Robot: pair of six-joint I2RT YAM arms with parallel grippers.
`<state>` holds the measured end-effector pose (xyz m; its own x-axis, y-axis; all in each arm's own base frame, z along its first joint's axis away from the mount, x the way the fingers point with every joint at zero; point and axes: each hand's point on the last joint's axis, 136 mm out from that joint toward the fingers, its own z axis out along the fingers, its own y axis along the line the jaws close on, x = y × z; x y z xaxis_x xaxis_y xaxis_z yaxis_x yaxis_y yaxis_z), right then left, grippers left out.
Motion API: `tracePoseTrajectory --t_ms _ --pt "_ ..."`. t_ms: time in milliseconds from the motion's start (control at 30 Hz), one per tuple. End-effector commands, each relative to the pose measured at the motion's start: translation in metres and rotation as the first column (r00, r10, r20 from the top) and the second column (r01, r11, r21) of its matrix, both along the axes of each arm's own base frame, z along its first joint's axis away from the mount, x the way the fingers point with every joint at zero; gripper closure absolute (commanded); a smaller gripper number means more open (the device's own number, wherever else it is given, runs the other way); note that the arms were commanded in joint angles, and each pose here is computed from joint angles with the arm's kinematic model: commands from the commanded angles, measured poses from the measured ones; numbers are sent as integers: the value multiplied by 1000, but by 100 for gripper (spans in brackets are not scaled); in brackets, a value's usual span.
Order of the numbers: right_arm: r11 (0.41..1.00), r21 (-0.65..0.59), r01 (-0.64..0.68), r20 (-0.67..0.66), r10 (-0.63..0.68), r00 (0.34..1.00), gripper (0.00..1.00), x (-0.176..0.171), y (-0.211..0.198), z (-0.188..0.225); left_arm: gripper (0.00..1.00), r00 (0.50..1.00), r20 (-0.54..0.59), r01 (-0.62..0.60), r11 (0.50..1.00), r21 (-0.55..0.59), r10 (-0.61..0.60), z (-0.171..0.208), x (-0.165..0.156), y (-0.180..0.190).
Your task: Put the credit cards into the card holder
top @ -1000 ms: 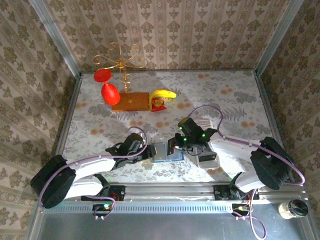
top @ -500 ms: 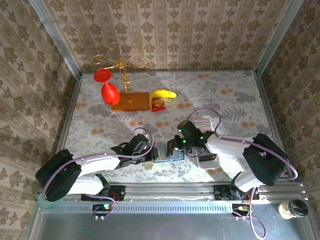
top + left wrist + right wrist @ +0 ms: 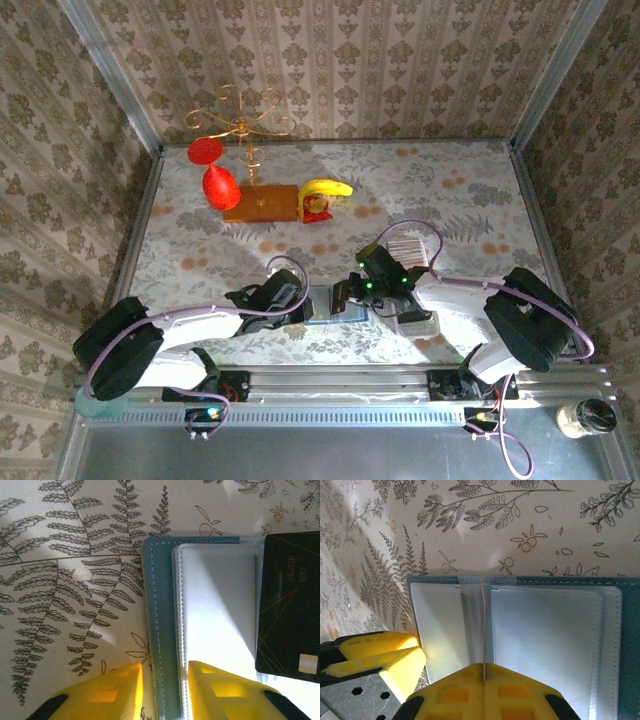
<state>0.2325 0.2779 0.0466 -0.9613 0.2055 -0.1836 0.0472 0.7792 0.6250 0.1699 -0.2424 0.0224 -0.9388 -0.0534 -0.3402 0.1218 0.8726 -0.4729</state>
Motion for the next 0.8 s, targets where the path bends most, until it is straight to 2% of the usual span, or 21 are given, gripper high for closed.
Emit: tracePoseTrajectory --t_ms 0,367,633,767 --pt "999 33 -1 6 0 1000 100 -3 4 6 73 1000 -1 14 997 74 -14 -7 0 6" --pt "999 44 -4 20 3 1000 100 -5 8 9 82 1000 -23 23 992 122 -21 -18 -5 9" --pt "999 33 -1 12 0 1000 100 -7 5 3 83 999 -29 30 992 122 -27 -20 -7 8" --pt "1000 -16 8 30 -7 1000 100 -8 -6 3 84 999 -33 30 991 130 -26 -22 -8 10"
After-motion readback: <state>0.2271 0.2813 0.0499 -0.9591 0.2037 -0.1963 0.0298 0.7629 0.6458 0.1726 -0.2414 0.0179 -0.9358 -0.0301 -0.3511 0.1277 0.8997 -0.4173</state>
